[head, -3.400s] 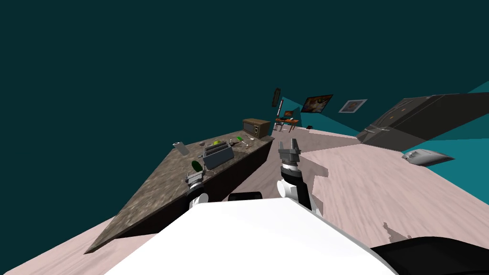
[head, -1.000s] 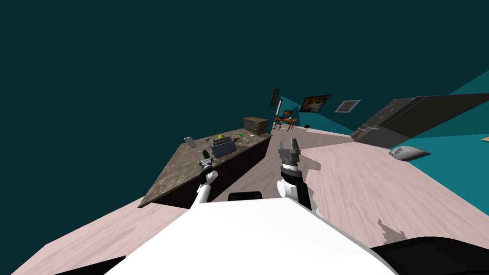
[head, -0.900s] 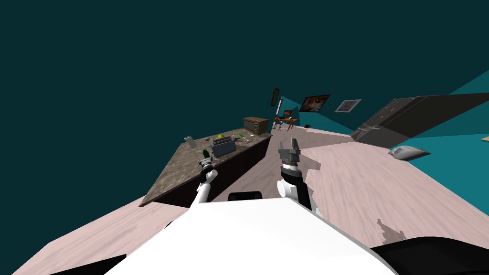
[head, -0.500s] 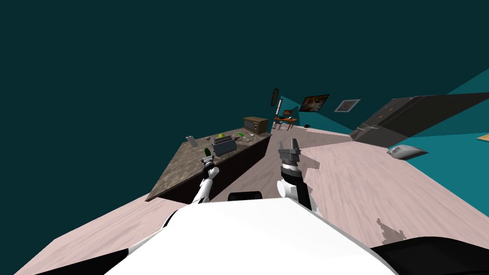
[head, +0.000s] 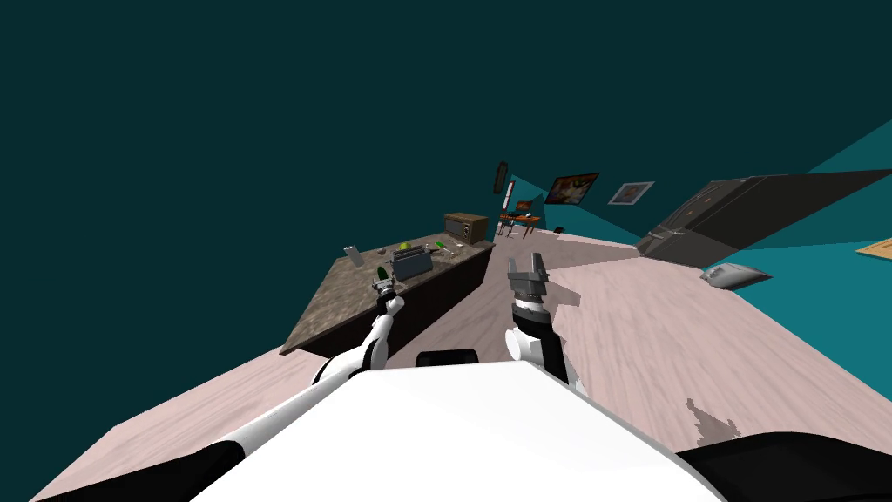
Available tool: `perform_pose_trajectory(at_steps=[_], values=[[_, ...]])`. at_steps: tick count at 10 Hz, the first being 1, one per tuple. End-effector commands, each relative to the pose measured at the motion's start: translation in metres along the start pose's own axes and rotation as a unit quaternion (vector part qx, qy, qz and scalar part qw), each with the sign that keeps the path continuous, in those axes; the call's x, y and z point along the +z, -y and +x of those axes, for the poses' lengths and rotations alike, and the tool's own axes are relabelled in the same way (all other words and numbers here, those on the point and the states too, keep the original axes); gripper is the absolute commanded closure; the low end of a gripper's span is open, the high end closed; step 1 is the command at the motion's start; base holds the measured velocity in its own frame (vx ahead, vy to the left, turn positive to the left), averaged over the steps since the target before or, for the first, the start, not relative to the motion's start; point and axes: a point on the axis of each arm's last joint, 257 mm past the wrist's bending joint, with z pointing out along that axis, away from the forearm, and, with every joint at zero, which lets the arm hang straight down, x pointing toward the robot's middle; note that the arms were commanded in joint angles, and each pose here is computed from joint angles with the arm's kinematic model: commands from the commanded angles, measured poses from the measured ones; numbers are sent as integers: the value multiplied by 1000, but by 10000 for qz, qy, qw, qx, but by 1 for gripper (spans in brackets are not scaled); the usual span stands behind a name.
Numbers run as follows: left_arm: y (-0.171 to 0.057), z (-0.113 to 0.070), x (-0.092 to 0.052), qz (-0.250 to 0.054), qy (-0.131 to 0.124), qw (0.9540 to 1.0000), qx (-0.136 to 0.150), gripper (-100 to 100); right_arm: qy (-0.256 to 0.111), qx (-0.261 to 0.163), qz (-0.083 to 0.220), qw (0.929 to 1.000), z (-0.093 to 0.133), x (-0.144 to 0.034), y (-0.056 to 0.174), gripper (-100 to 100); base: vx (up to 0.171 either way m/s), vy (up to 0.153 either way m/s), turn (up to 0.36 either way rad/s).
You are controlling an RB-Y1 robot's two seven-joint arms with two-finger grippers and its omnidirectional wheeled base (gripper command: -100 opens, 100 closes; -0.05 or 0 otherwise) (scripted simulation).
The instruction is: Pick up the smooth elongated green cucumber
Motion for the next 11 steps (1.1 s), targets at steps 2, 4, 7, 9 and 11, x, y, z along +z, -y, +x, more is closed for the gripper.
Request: perform_pose_trajectory(at_steps=[2,4,7,9,11], values=[[-10,17,13,23,-56,10000,-45,-100,0,0,-1,10000,0,0,0,0,-99,9,-3],[-23,17,14,-70,9,10000,-65,-100,0,0,0,10000,0,0,0,0,-23,10,-2],[-21,18,15,-48,-21,10000,-69,100,0,0,0,10000,0,0,0,0,0,0,0],[-21,18,15,-44,-21,10000,-84,100,0,0,0,10000,0,0,0,0,0,0,0],[-21,18,15,-46,-18,10000,-79,0,0,0,0,10000,0,0,0,0,0,0,0]])
